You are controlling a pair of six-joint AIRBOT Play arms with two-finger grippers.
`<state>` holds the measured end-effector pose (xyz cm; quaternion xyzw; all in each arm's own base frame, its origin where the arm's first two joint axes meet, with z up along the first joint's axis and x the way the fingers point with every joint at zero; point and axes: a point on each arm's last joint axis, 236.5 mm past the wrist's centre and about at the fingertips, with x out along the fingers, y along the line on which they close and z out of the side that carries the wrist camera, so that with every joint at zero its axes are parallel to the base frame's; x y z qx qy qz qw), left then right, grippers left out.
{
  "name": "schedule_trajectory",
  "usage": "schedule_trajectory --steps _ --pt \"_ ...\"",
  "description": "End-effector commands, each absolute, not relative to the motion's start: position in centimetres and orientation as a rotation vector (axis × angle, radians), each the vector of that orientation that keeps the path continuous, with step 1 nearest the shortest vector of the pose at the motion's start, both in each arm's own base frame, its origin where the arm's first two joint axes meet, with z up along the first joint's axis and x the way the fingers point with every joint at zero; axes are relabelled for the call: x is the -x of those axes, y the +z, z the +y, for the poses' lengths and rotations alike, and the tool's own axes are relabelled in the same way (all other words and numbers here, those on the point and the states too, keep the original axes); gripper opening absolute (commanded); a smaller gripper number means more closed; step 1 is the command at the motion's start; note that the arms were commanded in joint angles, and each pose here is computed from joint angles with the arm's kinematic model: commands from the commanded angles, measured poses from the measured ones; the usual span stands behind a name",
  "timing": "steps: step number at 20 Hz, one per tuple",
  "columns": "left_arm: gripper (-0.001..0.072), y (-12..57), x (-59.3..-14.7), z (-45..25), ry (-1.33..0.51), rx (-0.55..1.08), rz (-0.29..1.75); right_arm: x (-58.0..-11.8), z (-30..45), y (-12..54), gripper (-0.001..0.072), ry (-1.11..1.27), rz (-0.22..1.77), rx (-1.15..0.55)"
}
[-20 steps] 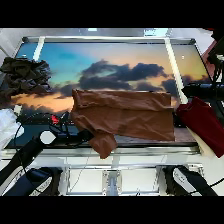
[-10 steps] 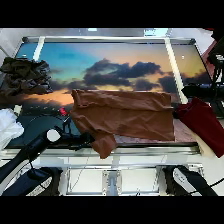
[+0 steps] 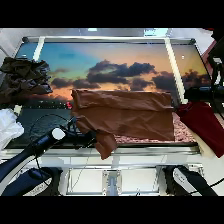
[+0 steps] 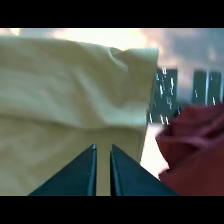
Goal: Fold the shirts.
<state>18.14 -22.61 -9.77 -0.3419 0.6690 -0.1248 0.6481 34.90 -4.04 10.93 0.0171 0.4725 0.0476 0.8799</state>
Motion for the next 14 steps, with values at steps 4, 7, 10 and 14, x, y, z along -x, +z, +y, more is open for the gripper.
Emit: schedule_trajectory --steps 4,7,10,14 --pt "0.0011 -5.9 -20.2 -24.8 -0.455 0.72 1.442 -25.6 -4.0 0.5 0.0503 0.017 1.408 -0.233" --pt "0.0011 -5.5 -19.6 -25.1 -0.494 0.698 1.46 -18.5 -3.7 -5.1 0.0502 -0.034 1.638 -0.4" --pt "0.0011 -5.5 -19.3 -25.2 -0.517 0.677 1.466 -14.7 -3.6 -7.5 0.0502 -0.097 1.718 -0.567" --pt "0.0011 -5.5 -19.3 -25.1 -0.529 0.663 1.459 -15.7 -3.9 -8.9 0.0501 -0.158 1.618 -0.701"
